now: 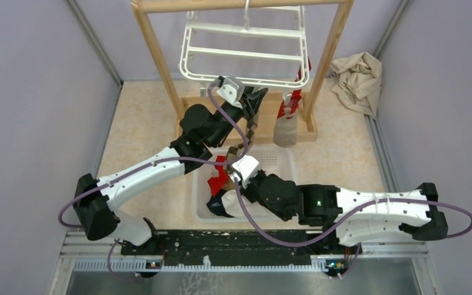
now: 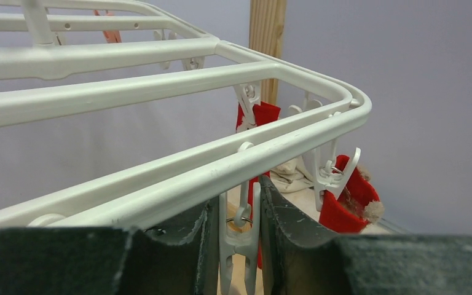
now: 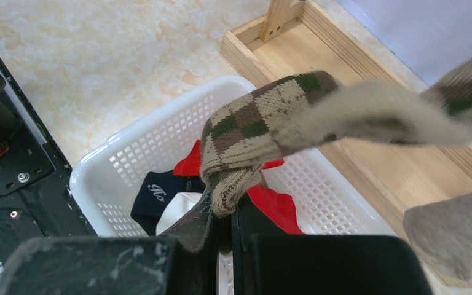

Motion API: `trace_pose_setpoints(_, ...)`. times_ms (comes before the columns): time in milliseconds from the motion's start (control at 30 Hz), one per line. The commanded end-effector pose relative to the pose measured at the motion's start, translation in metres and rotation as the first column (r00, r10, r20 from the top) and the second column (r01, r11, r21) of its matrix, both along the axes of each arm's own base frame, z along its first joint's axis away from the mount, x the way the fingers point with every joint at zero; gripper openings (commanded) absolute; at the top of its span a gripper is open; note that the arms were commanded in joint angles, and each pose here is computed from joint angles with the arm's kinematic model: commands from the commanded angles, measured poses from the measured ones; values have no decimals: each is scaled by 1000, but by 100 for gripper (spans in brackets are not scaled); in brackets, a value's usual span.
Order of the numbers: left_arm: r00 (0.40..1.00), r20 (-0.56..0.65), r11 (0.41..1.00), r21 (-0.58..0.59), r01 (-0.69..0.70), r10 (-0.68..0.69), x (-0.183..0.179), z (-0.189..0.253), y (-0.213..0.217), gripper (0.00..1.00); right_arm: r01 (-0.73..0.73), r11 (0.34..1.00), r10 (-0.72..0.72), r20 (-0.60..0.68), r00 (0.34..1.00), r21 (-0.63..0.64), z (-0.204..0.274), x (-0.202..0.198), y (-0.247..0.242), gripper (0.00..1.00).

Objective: Remove the socks clipped to the hanger
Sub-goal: Remove the sock from the hanger, then place the sock in the bin.

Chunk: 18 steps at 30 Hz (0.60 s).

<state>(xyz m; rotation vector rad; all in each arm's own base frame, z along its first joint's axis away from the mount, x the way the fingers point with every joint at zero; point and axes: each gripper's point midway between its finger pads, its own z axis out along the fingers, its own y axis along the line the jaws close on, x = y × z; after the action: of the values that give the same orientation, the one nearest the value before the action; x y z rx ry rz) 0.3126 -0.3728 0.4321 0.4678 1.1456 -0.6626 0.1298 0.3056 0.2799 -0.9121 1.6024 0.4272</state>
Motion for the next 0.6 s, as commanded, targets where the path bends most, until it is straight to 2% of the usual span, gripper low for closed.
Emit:
trace_pose_setpoints(0, 1000, 16, 999, -38, 27, -26, -2, 21, 0, 14, 5, 998, -5, 4, 1000, 61, 14, -3, -2, 0)
trace_pose_setpoints(33, 1000, 14, 999, -37, 28, -27, -2, 21, 0, 7, 5, 998, -5, 3, 1000, 62, 13, -3, -3, 0)
trace_pose_setpoints(100, 999, 10, 999, -35, 33, -33, -3, 22, 0, 4, 13, 998, -14, 5, 1000, 61, 11, -2, -6, 0)
trace_pose_setpoints(333, 999, 5, 999, -37, 38, -38, -6, 25, 4, 12, 57, 991, -54, -29, 998, 121, 7, -1, -27, 0)
trace_pose_setpoints(567, 1000, -9, 999, -41, 21, -21, -11, 24, 18, 14, 82, 985, -69, -93, 993, 150, -11, 3, -39, 0)
